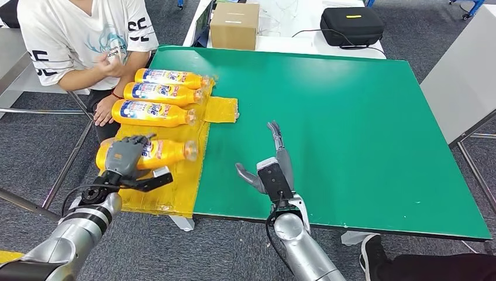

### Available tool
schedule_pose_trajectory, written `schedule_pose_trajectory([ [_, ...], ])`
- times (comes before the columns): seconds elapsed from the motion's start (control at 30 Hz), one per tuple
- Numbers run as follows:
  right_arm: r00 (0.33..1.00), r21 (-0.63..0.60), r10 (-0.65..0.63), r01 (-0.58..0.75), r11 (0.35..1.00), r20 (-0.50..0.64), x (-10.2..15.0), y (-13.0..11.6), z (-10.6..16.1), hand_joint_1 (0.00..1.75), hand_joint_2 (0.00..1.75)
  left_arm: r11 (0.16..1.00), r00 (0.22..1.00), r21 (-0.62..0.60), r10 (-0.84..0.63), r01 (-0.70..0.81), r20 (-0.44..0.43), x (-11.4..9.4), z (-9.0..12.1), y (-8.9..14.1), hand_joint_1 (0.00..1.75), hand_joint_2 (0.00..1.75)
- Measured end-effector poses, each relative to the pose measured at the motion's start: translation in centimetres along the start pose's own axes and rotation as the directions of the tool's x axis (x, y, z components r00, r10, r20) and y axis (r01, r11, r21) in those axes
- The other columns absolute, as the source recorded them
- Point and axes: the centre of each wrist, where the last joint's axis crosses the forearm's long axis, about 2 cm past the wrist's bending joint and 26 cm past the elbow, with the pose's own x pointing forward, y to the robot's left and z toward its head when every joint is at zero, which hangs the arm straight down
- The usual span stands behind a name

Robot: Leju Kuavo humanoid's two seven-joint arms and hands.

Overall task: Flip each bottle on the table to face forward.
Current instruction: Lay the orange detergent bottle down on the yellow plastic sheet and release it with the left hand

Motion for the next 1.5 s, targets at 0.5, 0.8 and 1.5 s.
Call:
schedule_pose_trajectory([
  [0.5,1.000,0.010,-0.005,0.005,1.000,0.004,0.3,-0.1,-0.2,0.00,1.75,0.993,0.999,-0.115,0.019,-0.025,-0.051,0.2,0.6,-1.0,0.00,1.75],
  [0.8,1.000,0.024,-0.017,0.017,1.000,-0.002,0.3,-0.1,-0.3,0.00,1.75,0.993,0.999,-0.116,0.030,-0.032,-0.019,0.2,0.4,-1.0,0.00,1.75],
  [1.5,1.000,0.021,-0.011,0.011,1.000,0.003,0.4,-0.5,-0.3,0.00,1.75,0.821,0.840,0.202,0.542,-0.534,0.021,1.0,0.4,-0.4,0.00,0.00],
])
